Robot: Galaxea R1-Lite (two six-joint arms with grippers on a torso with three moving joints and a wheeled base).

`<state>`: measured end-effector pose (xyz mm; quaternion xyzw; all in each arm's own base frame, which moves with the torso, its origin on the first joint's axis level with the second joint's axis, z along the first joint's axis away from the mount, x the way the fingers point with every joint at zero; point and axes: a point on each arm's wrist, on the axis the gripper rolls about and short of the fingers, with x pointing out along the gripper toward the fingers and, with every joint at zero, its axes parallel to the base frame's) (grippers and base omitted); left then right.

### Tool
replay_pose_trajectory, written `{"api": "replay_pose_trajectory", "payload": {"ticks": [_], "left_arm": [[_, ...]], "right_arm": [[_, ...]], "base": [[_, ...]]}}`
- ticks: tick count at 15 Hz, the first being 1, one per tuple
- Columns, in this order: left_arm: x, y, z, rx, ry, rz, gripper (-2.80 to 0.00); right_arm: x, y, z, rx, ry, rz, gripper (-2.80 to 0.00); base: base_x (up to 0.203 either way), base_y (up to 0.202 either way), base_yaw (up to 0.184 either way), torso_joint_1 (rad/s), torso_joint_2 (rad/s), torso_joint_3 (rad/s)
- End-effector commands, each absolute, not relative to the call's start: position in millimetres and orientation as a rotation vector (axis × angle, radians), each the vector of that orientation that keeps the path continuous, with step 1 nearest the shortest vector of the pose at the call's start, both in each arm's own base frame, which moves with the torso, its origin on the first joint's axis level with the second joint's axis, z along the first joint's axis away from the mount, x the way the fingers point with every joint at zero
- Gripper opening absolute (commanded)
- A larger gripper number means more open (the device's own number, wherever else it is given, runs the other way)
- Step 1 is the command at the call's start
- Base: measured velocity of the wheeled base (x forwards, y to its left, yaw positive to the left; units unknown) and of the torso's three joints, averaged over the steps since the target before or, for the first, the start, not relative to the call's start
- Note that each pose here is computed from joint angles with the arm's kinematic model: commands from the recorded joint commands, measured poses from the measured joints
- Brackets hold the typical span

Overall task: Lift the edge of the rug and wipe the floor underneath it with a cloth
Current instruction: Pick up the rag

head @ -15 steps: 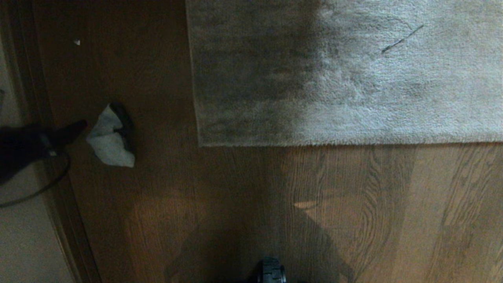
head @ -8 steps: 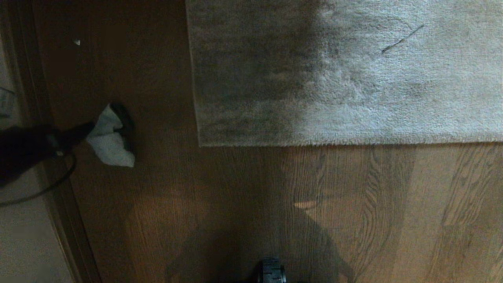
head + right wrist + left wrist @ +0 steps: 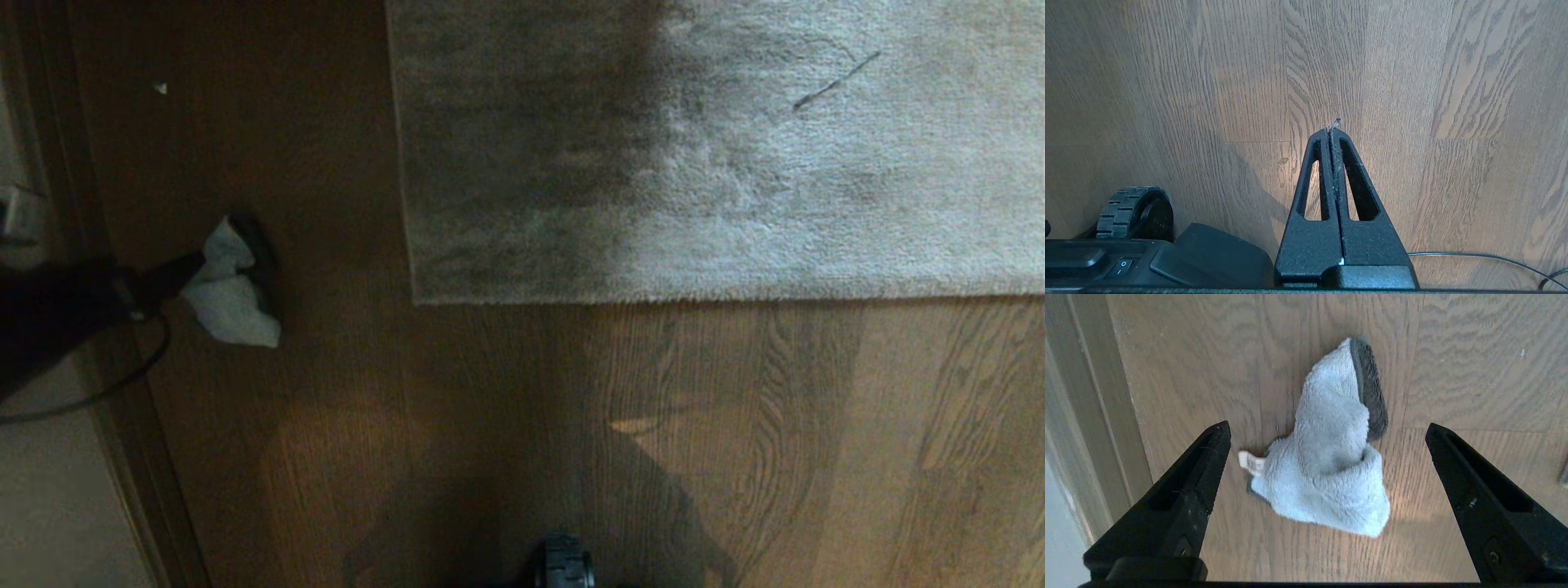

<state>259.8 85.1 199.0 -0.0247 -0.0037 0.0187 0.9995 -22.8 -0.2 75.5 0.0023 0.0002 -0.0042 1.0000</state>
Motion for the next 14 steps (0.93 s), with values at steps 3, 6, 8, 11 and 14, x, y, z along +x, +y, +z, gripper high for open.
{"api": "replay_pose_trajectory", "payload": {"ticks": [3,6,8,11,14], "left_arm": [[268,89,191,-0.051,-0.005,0.038,0.0],[272,90,187,-0.049,-0.01,0.038,0.0],[274,91,185,-0.047,-0.016,0.038,0.0],[273,90,181,-0.05,-0.007,0.038,0.0],[273,88,177,-0.049,-0.011,0.03,0.0]], "right_arm": [[-23,0,75,0.005,0.0,-0.009,-2.8],[-23,0,75,0.005,0.0,-0.008,-2.8],[-23,0,75,0.005,0.0,-0.008,-2.8],[-23,0,75,0.005,0.0,-0.008,-2.8],[-23,0,75,0.005,0.0,-0.008,-2.8]], "base": [[0.0,0.0,0.0,0.0,0.0,0.0],[0.0,0.0,0.0,0.0,0.0,0.0],[0.0,0.0,0.0,0.0,0.0,0.0],[0.0,0.0,0.0,0.0,0.0,0.0],[0.0,0.0,0.0,0.0,0.0,0.0]]}}
